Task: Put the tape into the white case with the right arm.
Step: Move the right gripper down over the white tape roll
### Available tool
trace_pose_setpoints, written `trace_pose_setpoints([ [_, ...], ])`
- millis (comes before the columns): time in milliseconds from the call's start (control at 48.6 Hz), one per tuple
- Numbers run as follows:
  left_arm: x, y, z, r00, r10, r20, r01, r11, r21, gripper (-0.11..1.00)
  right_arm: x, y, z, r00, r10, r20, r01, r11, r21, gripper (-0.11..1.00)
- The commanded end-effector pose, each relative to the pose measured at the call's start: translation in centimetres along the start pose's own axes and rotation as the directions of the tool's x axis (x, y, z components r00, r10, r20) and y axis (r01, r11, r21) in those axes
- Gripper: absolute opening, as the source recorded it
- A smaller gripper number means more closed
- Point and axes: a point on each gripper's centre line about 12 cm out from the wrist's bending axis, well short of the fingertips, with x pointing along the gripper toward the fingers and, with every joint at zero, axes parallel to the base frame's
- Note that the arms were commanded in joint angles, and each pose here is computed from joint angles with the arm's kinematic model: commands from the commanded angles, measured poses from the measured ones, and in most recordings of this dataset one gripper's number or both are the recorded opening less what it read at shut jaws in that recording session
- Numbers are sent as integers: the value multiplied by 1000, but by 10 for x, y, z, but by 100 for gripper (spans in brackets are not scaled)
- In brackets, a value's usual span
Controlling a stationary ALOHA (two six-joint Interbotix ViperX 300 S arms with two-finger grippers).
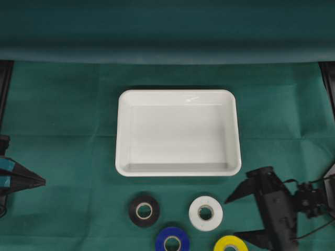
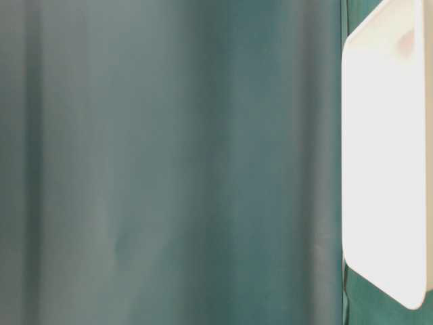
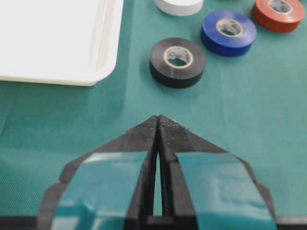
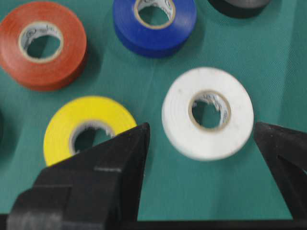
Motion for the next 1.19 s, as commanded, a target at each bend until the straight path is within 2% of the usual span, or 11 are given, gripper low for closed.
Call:
trace_pose_setpoints([
  [0, 1, 0, 3, 1000, -1, 6, 1, 1000, -2, 0, 8, 2, 16, 1000, 4, 18, -4, 1000, 4, 66],
  [206, 0, 0, 3, 1000, 1, 8, -1, 1000, -4, 0, 25, 2, 21, 1000, 0, -26, 1, 1000, 21, 66],
  [555, 0, 0, 3, 1000, 2, 8, -2, 1000, -6, 0, 33, 2, 20, 997, -5, -79, 9, 999, 48, 66],
  [741, 0, 0, 3, 1000, 2, 9, -2, 1000, -4, 0, 38, 2, 27, 993, -11, -114, 27, 990, 139, 66],
  [843, 0, 0, 3, 1000, 3, 10, -3, 1000, -4, 0, 43, 2, 30, 987, -17, -158, 52, 975, 218, 66],
  [967, 0, 0, 3, 1000, 3, 10, -3, 1000, -4, 0, 47, 1, 33, 977, -27, -211, 88, 954, 285, 66],
  [1049, 0, 0, 3, 1000, 3, 10, -3, 1000, -4, 0, 48, 0, 33, 972, -31, -233, 104, 945, 309, 66],
  [1173, 0, 0, 3, 1000, 4, 8, -4, 1000, -4, 0, 49, 0, 32, 969, -32, -245, 111, 943, 314, 66],
])
